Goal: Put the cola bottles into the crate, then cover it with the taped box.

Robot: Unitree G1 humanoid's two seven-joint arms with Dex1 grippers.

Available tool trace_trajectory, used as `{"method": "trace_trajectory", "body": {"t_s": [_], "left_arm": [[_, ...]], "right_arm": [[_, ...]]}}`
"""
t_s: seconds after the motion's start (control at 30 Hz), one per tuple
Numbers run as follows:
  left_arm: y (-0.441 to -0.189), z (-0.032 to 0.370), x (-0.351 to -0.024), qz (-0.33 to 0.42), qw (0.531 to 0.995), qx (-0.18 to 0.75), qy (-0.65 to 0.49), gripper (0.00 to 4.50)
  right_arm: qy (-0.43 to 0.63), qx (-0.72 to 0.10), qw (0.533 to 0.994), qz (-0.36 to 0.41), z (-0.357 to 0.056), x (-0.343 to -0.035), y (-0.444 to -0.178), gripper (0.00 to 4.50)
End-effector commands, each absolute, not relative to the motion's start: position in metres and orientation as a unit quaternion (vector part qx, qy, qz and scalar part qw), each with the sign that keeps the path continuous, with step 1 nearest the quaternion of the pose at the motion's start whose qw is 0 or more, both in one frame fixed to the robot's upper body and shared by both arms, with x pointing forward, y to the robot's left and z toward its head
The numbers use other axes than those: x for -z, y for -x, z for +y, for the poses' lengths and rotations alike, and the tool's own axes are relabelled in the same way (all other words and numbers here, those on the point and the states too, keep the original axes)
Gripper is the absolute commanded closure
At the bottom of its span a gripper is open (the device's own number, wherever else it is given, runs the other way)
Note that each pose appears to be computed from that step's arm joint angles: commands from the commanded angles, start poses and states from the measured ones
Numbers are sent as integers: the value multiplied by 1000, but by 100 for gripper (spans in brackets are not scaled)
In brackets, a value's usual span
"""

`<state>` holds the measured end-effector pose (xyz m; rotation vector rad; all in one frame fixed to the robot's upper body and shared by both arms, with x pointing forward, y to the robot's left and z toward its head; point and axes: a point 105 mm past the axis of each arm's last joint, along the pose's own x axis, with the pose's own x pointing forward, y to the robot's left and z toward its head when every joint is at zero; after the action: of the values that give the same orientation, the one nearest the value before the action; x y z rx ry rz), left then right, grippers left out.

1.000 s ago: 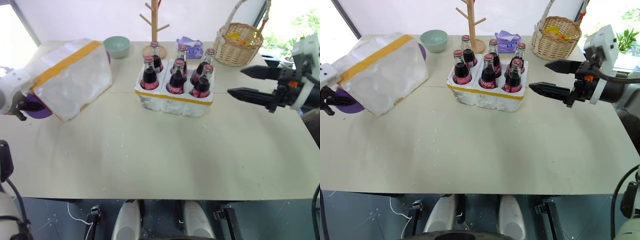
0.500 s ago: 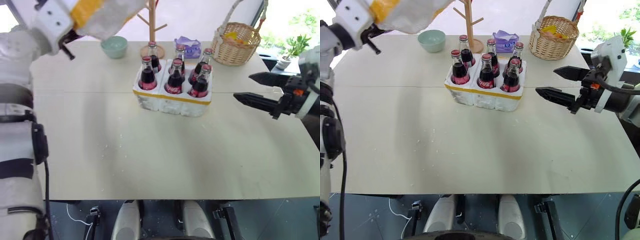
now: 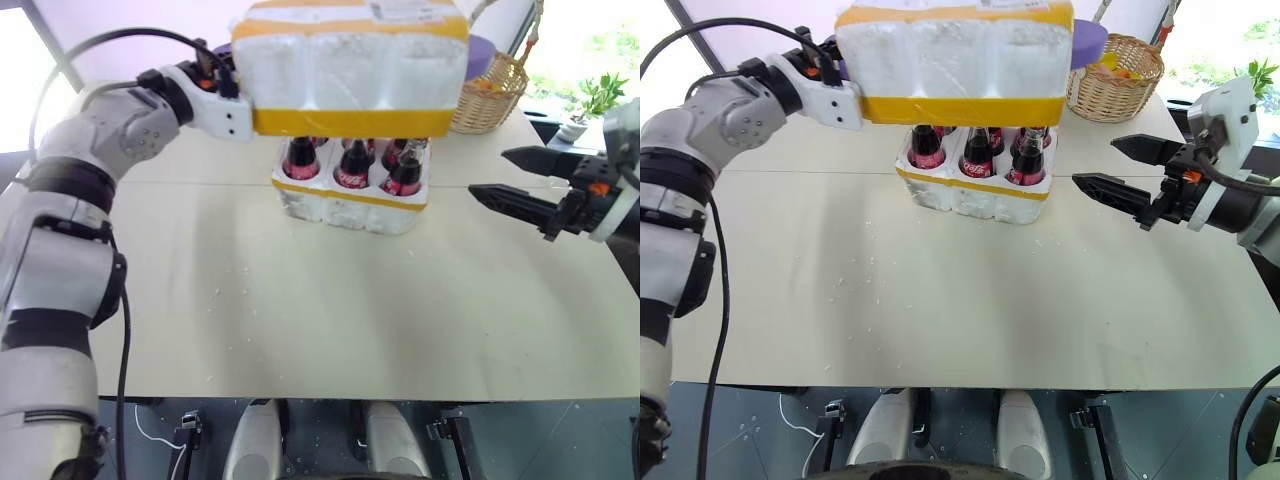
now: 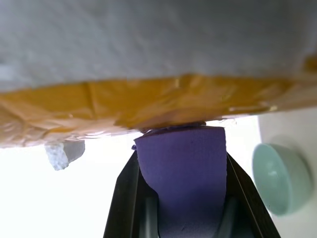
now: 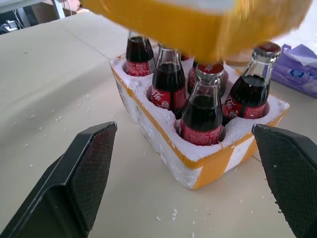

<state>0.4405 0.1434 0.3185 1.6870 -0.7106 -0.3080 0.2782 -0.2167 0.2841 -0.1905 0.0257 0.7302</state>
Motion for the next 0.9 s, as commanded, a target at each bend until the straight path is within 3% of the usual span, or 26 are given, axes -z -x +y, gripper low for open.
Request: {"method": "trace_trajectory", "body": {"t_s": [0.03,0.3,0.57,0.63,0.7,0.8,0.9], "left_arm": [[-439,127,-321,-339,571,133,-735,414],[-441,123,-314,-348,527,128,-764,414],[-444,132,-300,-324,545,142,-760,414],[-443,134,-297,-320,562,152,-747,311],[-443,136,-291,-315,558,159,-751,230],[-440,141,-281,-309,549,171,-757,74],[-433,148,-273,-317,542,187,-756,74]], "right_arm": [[105,-351,930,-8,-217,-294,-271,0],[102,-340,935,-5,-221,-289,-268,0],[102,-336,936,2,-223,-282,-266,0],[101,-336,936,2,-223,-283,-267,0],[99,-336,936,1,-223,-283,-268,0],[95,-336,937,-3,-222,-285,-271,0],[93,-336,937,-4,-221,-285,-273,0]]}}
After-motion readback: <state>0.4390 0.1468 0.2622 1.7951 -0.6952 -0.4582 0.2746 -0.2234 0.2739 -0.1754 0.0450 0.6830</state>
